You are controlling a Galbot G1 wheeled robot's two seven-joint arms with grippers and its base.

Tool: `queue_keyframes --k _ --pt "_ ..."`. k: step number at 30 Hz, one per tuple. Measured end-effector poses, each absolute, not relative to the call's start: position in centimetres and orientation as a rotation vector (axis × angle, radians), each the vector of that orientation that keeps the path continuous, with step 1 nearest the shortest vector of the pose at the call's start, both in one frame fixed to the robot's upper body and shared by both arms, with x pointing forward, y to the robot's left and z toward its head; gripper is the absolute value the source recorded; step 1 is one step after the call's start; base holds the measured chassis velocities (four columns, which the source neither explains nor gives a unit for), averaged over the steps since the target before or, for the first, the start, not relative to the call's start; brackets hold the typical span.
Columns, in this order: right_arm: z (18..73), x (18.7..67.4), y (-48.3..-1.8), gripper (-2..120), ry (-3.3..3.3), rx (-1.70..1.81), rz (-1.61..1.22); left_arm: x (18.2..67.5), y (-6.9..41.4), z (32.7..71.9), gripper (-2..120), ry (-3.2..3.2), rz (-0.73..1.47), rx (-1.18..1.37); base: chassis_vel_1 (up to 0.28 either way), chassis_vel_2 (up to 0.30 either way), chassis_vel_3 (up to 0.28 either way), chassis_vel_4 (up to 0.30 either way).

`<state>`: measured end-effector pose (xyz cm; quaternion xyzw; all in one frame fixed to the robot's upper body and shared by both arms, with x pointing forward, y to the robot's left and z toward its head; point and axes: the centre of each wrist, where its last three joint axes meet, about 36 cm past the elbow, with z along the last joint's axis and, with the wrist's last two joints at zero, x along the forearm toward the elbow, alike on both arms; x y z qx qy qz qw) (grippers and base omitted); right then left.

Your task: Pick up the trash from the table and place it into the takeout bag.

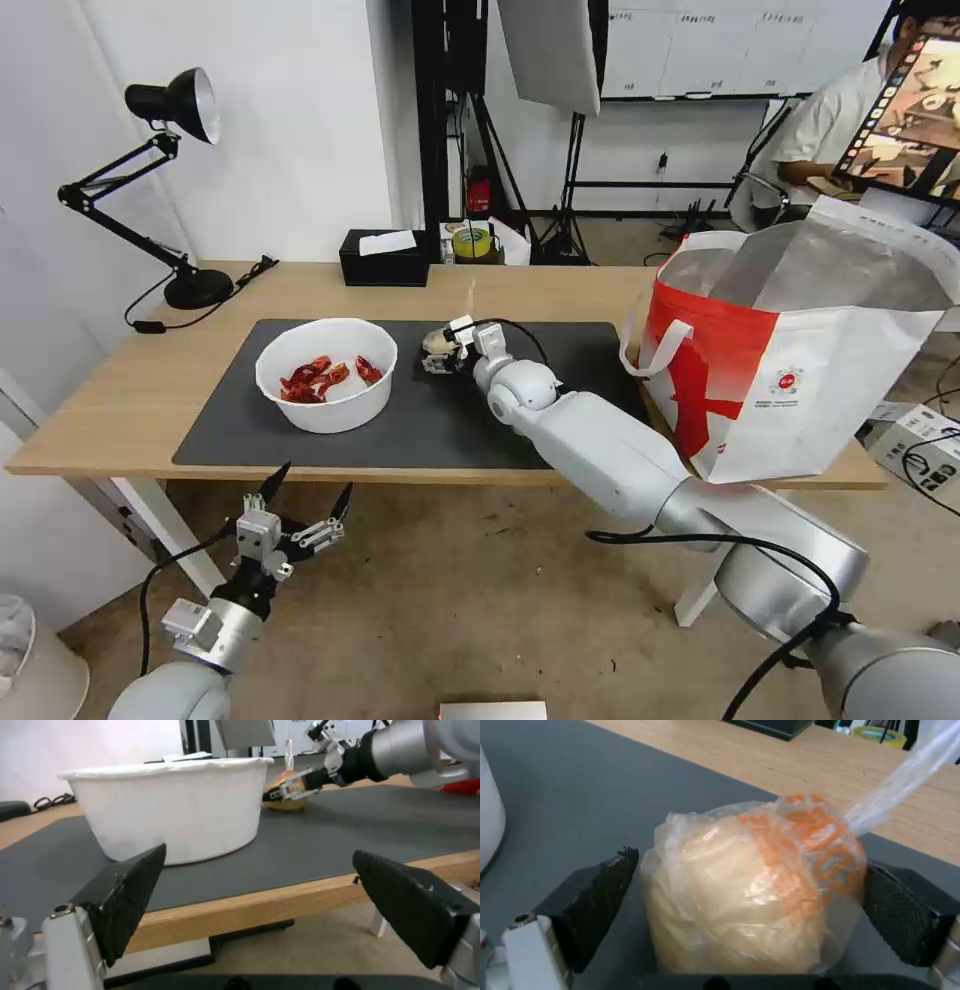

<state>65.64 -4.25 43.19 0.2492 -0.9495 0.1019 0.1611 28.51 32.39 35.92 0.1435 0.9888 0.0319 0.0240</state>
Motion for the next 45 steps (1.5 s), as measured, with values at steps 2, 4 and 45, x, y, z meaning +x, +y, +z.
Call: queue_keyframes --k 2,4,45 --pt "43.1 65.7 -4.1 100 -2.708 0.712 0.295 28.5 32.4 35.9 100 3.060 0.098 0.444 0.000 0.000 0.000 0.000" --pt "42.9 65.7 -3.9 100 -2.702 0.715 0.296 28.5 32.4 35.9 100 3.059 0.098 0.445 0.000 0.000 0.000 0.000" --pt "49.0 48.4 -21.3 8 -3.298 0.610 0.261 28.0 30.7 36.0 100 3.045 0.080 0.483 0.000 0.000 0.000 0.000"
